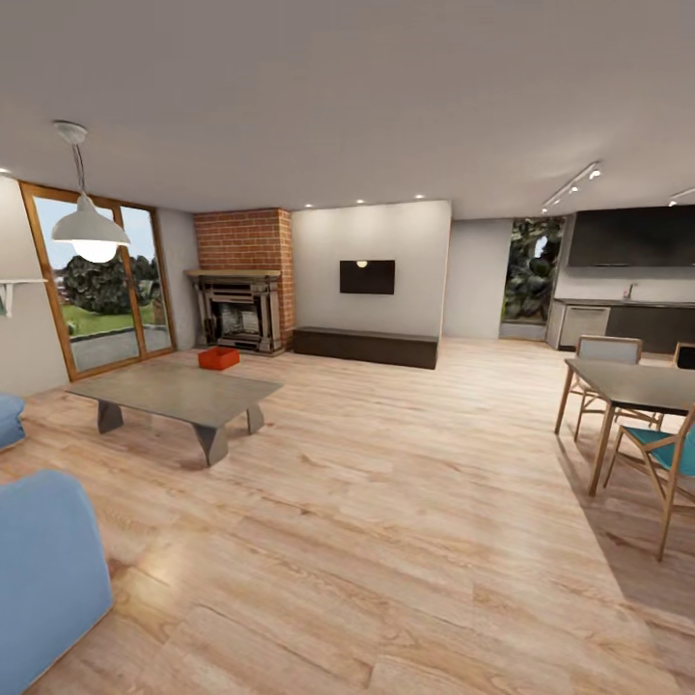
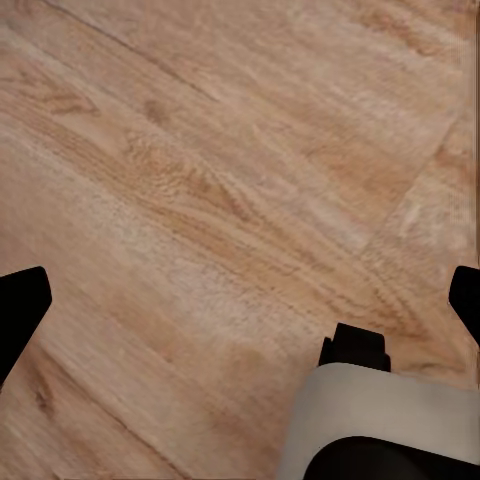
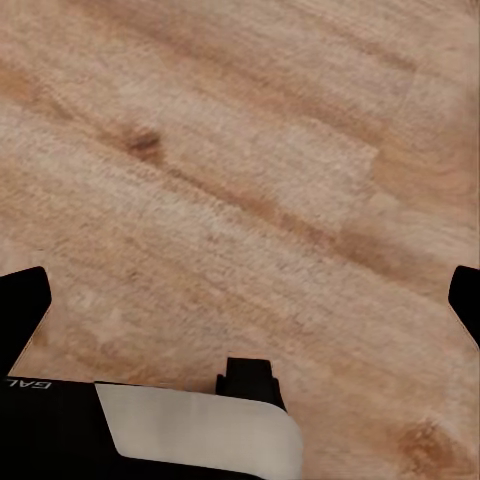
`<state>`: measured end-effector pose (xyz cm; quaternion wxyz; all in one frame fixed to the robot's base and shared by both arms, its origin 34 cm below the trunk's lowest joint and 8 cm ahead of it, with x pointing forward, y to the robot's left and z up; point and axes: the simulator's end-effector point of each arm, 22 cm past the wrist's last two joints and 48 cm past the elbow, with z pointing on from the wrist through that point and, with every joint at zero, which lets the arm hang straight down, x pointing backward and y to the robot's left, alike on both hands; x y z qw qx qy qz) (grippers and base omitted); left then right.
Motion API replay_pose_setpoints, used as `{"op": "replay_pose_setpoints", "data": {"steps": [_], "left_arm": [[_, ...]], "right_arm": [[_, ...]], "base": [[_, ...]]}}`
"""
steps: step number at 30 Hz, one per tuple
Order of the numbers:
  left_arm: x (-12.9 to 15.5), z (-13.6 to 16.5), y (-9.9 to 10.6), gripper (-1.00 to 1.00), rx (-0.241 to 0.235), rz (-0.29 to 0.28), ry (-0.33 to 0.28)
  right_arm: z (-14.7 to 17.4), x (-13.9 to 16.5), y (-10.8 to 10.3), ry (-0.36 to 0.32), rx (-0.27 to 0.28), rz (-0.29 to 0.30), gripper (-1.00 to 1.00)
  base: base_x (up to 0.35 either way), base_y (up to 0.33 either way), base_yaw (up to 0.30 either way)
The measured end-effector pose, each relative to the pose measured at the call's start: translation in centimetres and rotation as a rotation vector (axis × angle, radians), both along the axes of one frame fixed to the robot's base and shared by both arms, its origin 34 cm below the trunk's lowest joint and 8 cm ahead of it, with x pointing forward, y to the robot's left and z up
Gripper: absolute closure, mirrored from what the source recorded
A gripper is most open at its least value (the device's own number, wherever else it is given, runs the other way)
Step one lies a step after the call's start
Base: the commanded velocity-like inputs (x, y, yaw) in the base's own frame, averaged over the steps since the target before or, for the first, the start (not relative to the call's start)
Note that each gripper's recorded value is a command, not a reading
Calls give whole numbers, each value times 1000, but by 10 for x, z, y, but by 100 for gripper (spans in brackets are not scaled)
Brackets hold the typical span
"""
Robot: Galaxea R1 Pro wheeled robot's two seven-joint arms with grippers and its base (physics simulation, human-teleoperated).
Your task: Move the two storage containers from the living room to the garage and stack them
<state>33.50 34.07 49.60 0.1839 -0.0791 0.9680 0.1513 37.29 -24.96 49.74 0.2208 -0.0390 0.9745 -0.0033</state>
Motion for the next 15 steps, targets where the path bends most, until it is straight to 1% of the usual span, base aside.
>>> {"op": "replay_pose_setpoints", "data": {"steps": [15], "left_arm": [[0,0,0,-100,0,-1,0]], "right_arm": [[0,0,0,0,0,0,-100]], "base": [[341,0,0]]}}
